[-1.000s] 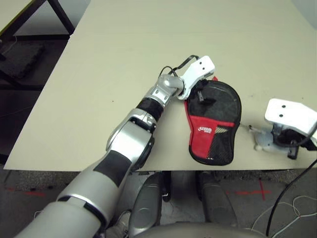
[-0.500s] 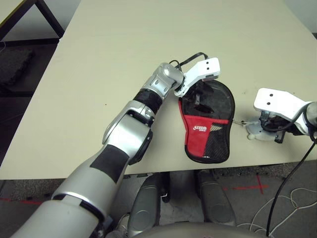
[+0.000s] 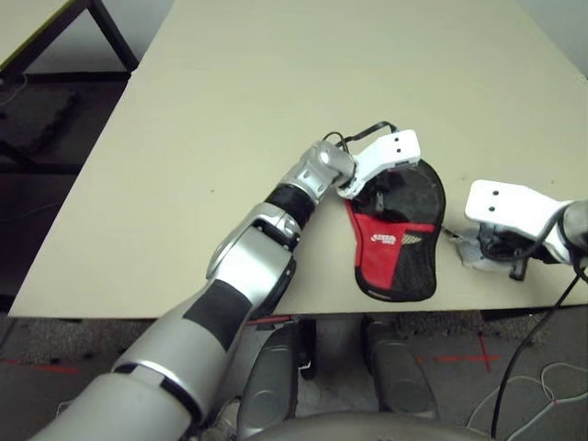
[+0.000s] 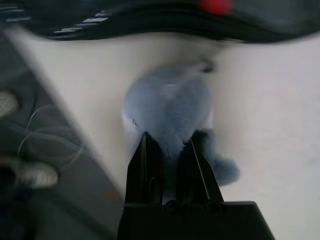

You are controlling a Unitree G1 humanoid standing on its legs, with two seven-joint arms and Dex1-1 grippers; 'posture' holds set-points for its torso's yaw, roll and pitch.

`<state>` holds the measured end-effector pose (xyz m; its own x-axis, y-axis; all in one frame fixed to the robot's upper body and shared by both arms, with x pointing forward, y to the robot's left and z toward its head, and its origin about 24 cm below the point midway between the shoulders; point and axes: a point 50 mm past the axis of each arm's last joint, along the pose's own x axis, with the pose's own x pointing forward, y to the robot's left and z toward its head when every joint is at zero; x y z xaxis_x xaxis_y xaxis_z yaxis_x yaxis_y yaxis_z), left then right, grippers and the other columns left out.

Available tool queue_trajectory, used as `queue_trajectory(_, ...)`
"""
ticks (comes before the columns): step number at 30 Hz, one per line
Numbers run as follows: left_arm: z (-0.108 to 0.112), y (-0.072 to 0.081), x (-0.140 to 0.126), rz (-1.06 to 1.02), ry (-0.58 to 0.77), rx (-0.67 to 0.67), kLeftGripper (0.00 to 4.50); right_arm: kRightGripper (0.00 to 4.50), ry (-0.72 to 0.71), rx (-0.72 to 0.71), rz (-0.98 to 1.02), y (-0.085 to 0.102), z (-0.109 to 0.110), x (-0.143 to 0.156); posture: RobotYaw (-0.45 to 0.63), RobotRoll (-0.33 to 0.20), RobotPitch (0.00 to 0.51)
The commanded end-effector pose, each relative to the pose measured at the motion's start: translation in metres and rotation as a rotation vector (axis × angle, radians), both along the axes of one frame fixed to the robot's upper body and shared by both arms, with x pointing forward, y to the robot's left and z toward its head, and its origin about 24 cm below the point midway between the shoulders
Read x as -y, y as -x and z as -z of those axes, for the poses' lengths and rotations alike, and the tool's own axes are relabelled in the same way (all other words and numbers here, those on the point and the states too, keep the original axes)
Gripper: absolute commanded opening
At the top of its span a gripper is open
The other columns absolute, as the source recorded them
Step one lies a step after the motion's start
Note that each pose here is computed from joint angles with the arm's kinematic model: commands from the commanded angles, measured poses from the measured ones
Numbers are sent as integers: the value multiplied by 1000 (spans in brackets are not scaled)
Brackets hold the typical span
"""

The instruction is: Store the ping-pong paddle in its case and zip it.

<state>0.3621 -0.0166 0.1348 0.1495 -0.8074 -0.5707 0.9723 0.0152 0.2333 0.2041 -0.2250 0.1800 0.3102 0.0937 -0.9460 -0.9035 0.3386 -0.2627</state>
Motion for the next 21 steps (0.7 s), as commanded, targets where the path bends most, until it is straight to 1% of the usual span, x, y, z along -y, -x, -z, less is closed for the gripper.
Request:
queue_trajectory(1,37,0,-20,-106,-169,-63,4500,133,-37,-178,-82,27,11,-13,-215,0,264)
queue_trajectory(4,36,0,-20,-99,-170,-55,4500,132,-27,-270,-113,45,17,-15,-220,0,266)
queue_trajectory(9,38,1,-19,-92,-176,-56,4500,132,-28,-325,-122,57,20,-15,-227,0,268)
queue_trajectory(12,38,1,-18,-90,-176,-54,4500,132,-43,-315,-110,56,19,-14,-228,0,268)
queue_trajectory(16,38,0,-20,-98,-178,-49,4500,125,-19,-311,-111,55,18,-10,-224,0,267)
queue_trajectory(19,38,-1,-22,-104,-178,-41,4500,124,-48,-321,-98,55,19,-11,-219,0,264)
queue_trajectory(21,35,-2,-22,-112,-157,-28,4500,124,-66,-294,-79,50,17,-10,-218,0,264)
